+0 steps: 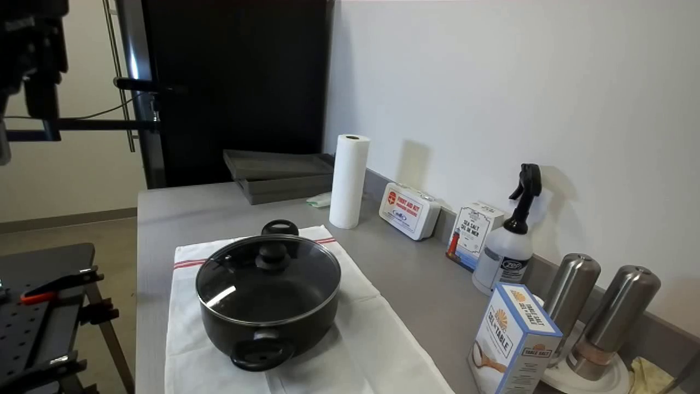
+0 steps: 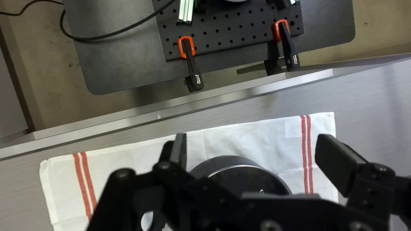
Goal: Put the pot's lid on the counter
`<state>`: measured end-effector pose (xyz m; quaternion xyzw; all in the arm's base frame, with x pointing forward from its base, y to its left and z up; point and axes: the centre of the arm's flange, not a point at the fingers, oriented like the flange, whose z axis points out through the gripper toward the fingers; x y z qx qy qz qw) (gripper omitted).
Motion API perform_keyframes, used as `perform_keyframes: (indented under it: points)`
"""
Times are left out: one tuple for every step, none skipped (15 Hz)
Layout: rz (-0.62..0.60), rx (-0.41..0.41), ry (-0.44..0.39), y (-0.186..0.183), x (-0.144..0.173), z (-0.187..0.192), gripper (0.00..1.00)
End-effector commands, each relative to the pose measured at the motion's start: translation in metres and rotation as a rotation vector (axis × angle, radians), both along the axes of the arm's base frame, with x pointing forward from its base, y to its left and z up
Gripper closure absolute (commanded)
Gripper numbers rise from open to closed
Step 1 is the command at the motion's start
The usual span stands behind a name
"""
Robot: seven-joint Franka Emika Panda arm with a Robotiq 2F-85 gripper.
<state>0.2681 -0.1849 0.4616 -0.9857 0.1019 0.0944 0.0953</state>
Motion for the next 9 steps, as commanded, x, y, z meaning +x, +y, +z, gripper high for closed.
perform_keyframes:
  points:
    - [0.0, 0.0, 0.0, 0.0, 0.0, 0.0, 0.0]
    - [0.0, 0.0, 0.0, 0.0, 0.0, 0.0, 0.0]
    - [-0.002, -0.003, 0.0, 0.001, 0.004, -0.001, 0.0]
    - [-0.001, -0.006, 0.009, 0.001, 0.008, -0.003, 0.0]
    - [0.002, -0.008, 0.013, 0.002, 0.013, -0.005, 0.0]
    - [0.001, -0.012, 0.016, 0.004, 0.018, -0.007, 0.0]
    - [0.009, -0.016, 0.022, 0.005, 0.024, -0.009, 0.0]
    - [0.006, -0.032, 0.023, 0.007, 0.029, -0.012, 0.0]
    - [0.008, -0.043, 0.027, 0.01, 0.036, -0.015, 0.0]
